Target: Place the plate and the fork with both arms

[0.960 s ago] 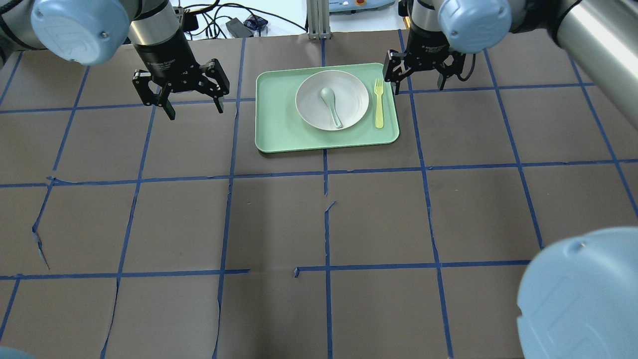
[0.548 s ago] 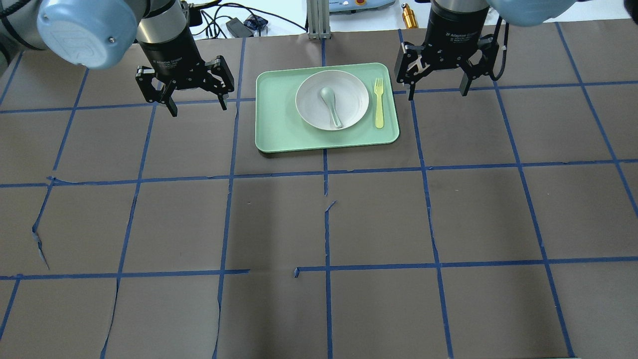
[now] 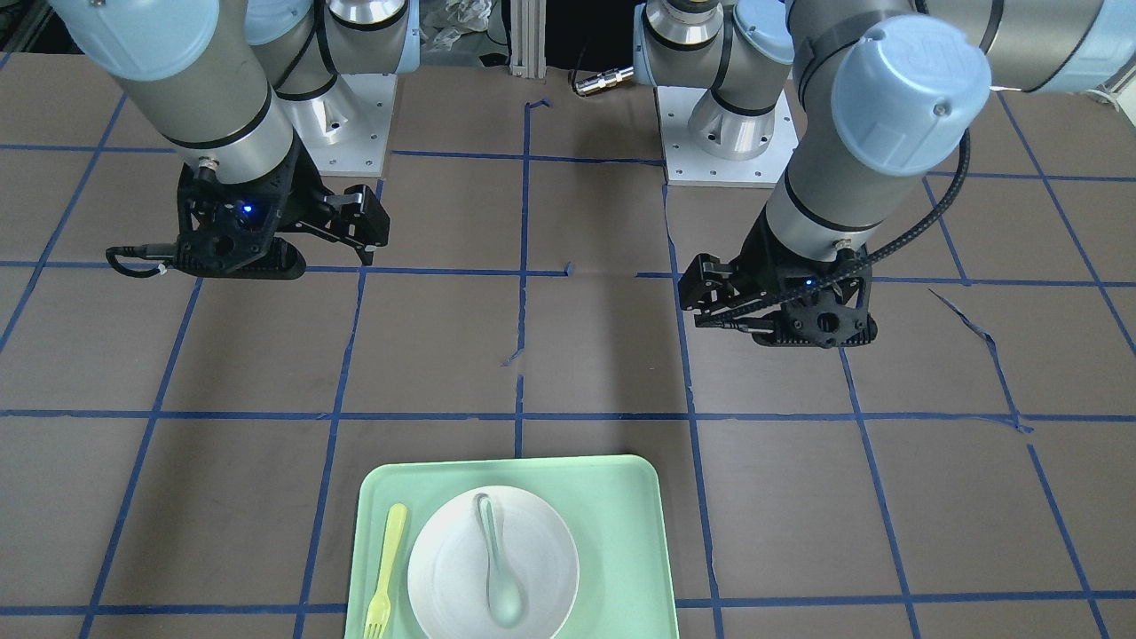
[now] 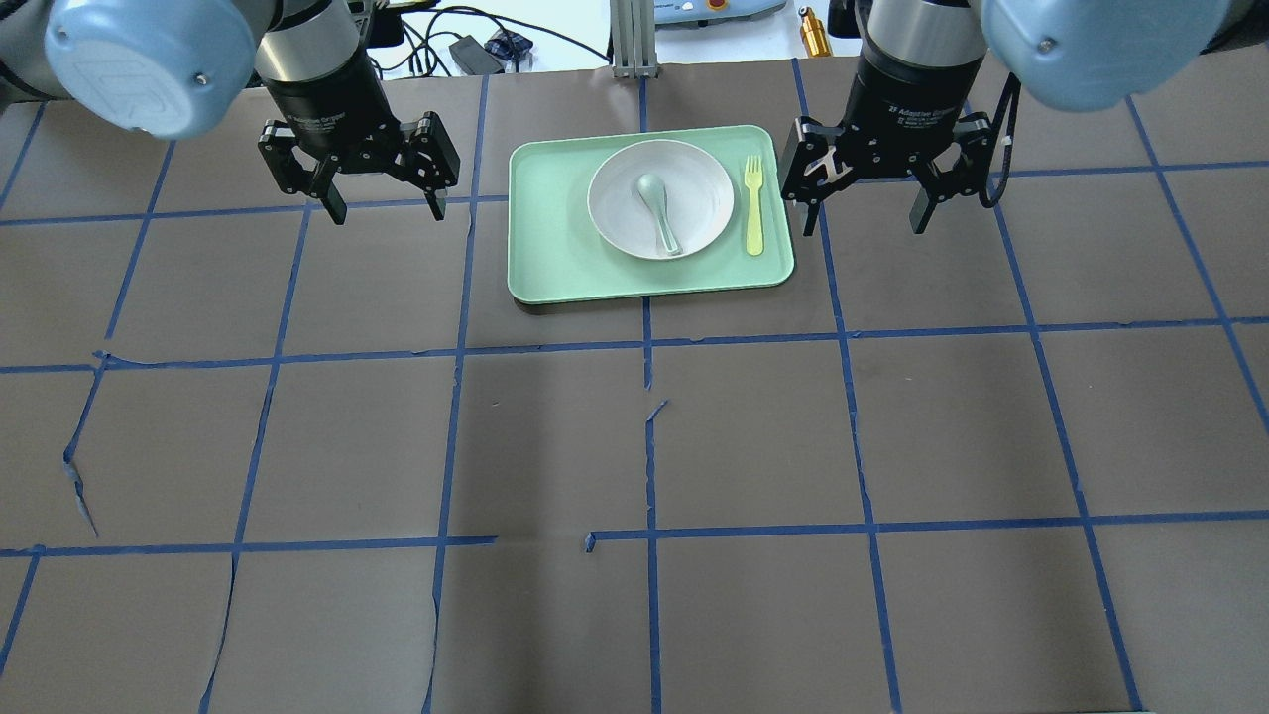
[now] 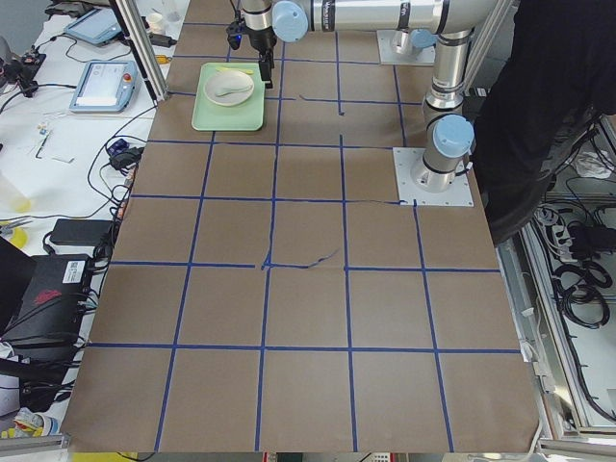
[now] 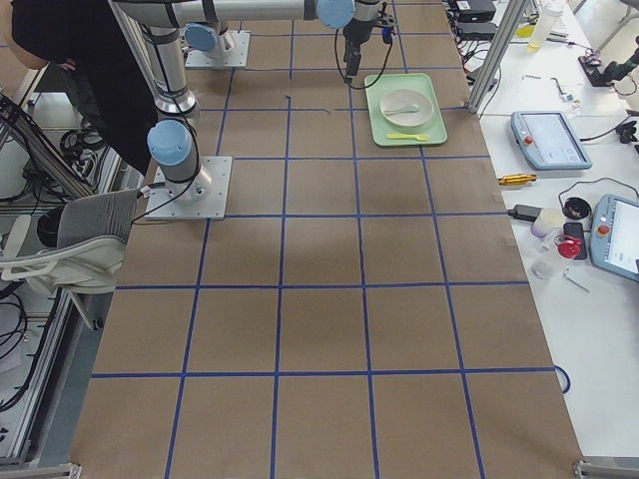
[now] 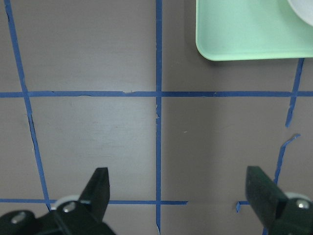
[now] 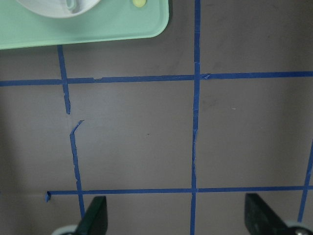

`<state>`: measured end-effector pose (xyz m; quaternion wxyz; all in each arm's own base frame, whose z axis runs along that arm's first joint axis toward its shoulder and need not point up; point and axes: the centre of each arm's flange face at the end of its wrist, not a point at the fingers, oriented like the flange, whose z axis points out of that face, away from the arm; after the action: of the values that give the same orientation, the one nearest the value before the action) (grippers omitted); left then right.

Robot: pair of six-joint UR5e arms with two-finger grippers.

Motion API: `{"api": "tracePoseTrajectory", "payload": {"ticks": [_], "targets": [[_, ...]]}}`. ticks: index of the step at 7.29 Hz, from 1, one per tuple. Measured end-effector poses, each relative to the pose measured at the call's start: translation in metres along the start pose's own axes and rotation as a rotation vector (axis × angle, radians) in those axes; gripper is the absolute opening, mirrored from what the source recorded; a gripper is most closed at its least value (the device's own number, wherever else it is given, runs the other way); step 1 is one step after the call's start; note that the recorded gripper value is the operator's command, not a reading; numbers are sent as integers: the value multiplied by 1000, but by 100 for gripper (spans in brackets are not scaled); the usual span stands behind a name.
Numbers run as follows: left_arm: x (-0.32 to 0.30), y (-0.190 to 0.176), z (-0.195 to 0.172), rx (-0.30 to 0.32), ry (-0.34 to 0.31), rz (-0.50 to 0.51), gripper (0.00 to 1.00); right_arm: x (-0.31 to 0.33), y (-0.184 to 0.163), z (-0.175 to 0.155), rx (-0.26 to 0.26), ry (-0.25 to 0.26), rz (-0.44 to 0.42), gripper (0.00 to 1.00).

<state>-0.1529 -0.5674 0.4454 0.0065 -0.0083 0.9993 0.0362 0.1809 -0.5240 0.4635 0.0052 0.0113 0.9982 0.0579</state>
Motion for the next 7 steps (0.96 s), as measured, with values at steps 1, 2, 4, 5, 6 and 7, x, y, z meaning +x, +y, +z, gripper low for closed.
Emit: {"api": "tracePoseTrajectory", "payload": {"ticks": [1,2,4,5,6,7], "targets": [[-1,6,-2,11,1,-17,100,0,3,3,13,7,8,100],[-1,10,0,25,7,-44,100,0,6,5,20,21,11,100],[1,12,3,39,22,-63,100,2,9,1,36,45,13,100],[2,14,2,40,23,-63,100,1,9,0,38,43,13,100],[3,16,2,35,21,-62,100,1,10,1,37,39,14,100],[4,23,2,25,20,-61,100,0,10,1,37,35,14,100]]}}
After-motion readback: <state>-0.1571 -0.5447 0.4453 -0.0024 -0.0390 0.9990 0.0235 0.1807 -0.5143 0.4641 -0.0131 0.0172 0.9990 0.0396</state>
